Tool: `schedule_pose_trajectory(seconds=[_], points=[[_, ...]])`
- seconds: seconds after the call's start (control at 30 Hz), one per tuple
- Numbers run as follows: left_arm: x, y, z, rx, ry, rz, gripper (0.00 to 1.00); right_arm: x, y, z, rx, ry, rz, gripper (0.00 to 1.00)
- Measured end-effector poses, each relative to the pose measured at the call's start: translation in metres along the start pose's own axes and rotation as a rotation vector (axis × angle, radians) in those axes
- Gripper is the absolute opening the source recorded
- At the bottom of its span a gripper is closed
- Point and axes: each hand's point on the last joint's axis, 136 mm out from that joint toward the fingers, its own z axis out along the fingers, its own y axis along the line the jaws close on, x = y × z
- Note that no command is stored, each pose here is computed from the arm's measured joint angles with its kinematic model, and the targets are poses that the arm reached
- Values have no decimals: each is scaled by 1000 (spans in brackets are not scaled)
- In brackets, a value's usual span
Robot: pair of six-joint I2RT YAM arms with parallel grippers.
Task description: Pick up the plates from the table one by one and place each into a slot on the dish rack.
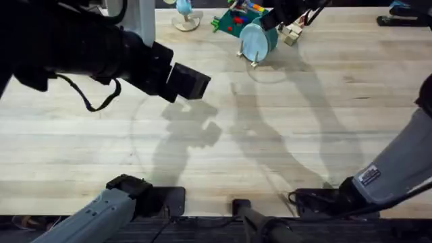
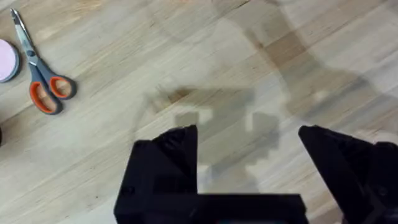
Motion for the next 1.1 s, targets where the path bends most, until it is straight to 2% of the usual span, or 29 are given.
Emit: schedule_pose_trajectory(seconds=[0.27, 0.43, 0.57, 0.67, 0.77, 0.83, 1.1], points=[[0, 0, 0, 0, 0, 0, 993, -6, 0, -13, 11, -19, -5, 481], [0, 0, 0, 0, 0, 0, 993, -24, -3, -51, 64, -81, -21, 549], [0, 0, 0, 0, 0, 0, 993, -28, 1, -82, 84, -95, -25, 593], [0, 0, 0, 0, 0, 0, 993, -21, 8, -99, 76, -70, -17, 686], [0, 0, 0, 0, 0, 0, 994, -8, 16, -108, 56, -22, -7, 963], [0, 0, 0, 0, 0, 0, 994, 2, 22, -115, 39, 15, 4, 991], [0, 0, 0, 0, 0, 0, 993, 30, 45, -152, -1, 101, 24, 992]])
